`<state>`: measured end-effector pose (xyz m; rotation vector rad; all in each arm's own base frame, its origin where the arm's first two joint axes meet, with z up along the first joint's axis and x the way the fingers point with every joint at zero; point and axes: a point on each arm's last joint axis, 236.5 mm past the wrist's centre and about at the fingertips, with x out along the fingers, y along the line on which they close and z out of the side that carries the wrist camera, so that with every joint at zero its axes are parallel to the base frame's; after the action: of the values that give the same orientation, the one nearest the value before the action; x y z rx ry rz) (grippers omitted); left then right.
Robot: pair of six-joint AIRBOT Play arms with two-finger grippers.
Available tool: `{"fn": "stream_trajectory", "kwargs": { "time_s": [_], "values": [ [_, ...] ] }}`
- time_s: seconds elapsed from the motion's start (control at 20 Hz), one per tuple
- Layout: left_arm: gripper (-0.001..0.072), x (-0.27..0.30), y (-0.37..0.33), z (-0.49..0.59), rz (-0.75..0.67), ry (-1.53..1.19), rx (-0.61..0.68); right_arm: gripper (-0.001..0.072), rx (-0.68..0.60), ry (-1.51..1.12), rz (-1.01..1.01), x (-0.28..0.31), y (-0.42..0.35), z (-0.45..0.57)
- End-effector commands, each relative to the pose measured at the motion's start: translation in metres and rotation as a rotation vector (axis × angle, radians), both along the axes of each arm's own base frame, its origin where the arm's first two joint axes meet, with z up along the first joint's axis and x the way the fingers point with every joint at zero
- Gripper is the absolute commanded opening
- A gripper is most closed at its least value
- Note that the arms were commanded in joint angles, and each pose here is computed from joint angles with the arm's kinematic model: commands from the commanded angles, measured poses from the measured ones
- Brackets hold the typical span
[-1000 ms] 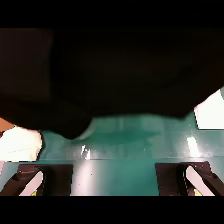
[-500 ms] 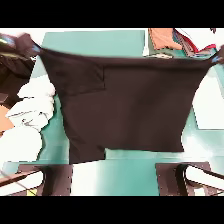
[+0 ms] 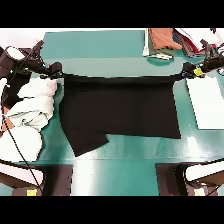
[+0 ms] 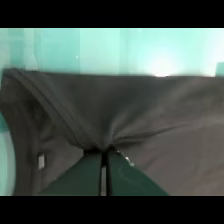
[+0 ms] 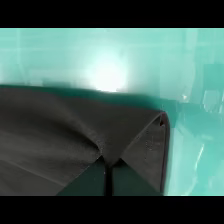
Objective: Fold the shirts.
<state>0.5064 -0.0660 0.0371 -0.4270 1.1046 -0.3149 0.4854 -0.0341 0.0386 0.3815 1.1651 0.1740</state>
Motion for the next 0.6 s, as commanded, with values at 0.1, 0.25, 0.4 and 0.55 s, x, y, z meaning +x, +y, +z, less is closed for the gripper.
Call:
{"fn": "stream_trajectory", "kwargs": {
  "time_s": [0.1,0.25,0.4,0.55],
  "values": [
    [0.0023,-0.046,0.010,-0.057,-0.077,0.199,0.093,0.0017,-0.081,0.091,0.011,-0.034,-0.006,-0.032],
    [0.0026,-0.063,0.009,-0.082,-0.071,0.260,0.085,0.0020,-0.047,0.134,-0.004,-0.053,0.003,-0.055],
    [0.0559,-0.072,0.010,-0.083,-0.054,0.305,0.077,0.0372,0.005,0.137,-0.016,-0.058,0.014,-0.055],
    [0.0539,-0.098,0.021,-0.070,-0.102,0.367,0.144,0.0371,-0.002,0.113,0.006,-0.069,0.019,-0.028]
  ]
}}
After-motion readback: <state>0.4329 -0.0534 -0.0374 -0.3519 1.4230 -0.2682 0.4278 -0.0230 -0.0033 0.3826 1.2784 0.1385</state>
